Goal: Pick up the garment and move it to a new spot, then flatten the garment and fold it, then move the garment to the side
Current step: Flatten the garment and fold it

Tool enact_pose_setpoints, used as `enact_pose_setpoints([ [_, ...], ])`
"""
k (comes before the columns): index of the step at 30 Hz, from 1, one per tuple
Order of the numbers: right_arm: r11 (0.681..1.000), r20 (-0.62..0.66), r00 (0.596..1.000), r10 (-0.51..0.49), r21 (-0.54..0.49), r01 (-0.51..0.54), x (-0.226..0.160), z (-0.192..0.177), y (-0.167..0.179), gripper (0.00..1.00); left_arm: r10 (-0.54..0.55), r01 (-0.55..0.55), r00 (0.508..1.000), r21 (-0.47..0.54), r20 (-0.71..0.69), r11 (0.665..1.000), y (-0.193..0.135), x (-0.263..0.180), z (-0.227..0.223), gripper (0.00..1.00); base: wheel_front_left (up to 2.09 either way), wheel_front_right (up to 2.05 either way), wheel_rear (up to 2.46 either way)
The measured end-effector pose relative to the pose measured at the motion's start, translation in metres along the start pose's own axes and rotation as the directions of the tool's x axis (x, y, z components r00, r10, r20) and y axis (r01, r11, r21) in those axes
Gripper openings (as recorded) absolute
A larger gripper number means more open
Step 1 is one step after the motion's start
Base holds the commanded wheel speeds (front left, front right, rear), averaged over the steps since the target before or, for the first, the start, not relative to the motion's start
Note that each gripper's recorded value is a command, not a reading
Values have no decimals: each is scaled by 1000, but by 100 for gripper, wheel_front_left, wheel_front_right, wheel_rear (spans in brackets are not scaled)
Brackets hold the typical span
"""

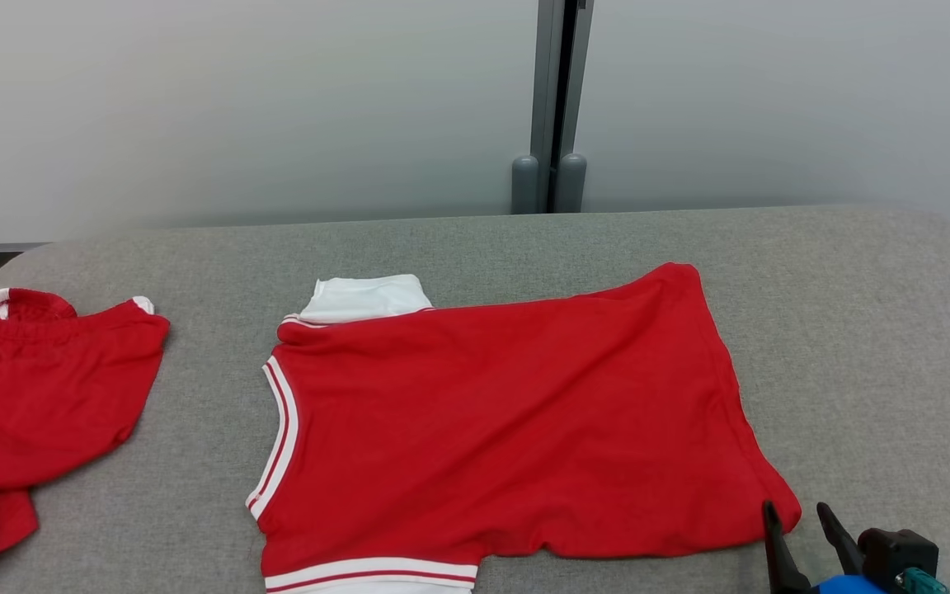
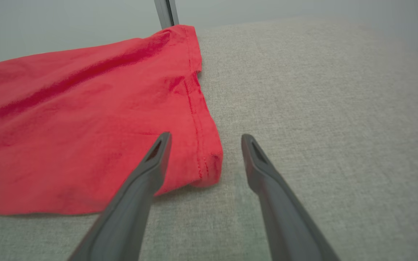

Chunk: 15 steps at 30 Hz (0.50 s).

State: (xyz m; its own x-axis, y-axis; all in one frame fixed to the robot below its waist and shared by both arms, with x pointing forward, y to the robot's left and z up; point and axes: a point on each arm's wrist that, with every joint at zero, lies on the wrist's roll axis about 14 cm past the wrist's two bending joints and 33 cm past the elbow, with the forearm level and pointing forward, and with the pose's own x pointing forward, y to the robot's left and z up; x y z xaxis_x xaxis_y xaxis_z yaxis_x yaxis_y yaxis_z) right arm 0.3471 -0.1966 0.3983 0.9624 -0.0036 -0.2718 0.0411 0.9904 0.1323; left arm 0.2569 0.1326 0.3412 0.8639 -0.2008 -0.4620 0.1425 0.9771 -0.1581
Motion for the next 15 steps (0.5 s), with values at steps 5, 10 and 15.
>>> enact_pose_setpoints([
  [5,1000,-36,999,-3,15,4,-1,-11,0,100,2,-2,1000,-14,-18,1000,1,-2,-7,100,0,0,0],
  [10,1000,-47,999,-3,18,4,1,-13,0,100,10,-11,1000,-21,-26,1000,3,-6,-11,100,0,0,0],
  [15,1000,-56,998,-1,24,3,1,-16,1,100,16,-16,999,-13,-31,1000,5,-9,-14,100,0,0,0],
])
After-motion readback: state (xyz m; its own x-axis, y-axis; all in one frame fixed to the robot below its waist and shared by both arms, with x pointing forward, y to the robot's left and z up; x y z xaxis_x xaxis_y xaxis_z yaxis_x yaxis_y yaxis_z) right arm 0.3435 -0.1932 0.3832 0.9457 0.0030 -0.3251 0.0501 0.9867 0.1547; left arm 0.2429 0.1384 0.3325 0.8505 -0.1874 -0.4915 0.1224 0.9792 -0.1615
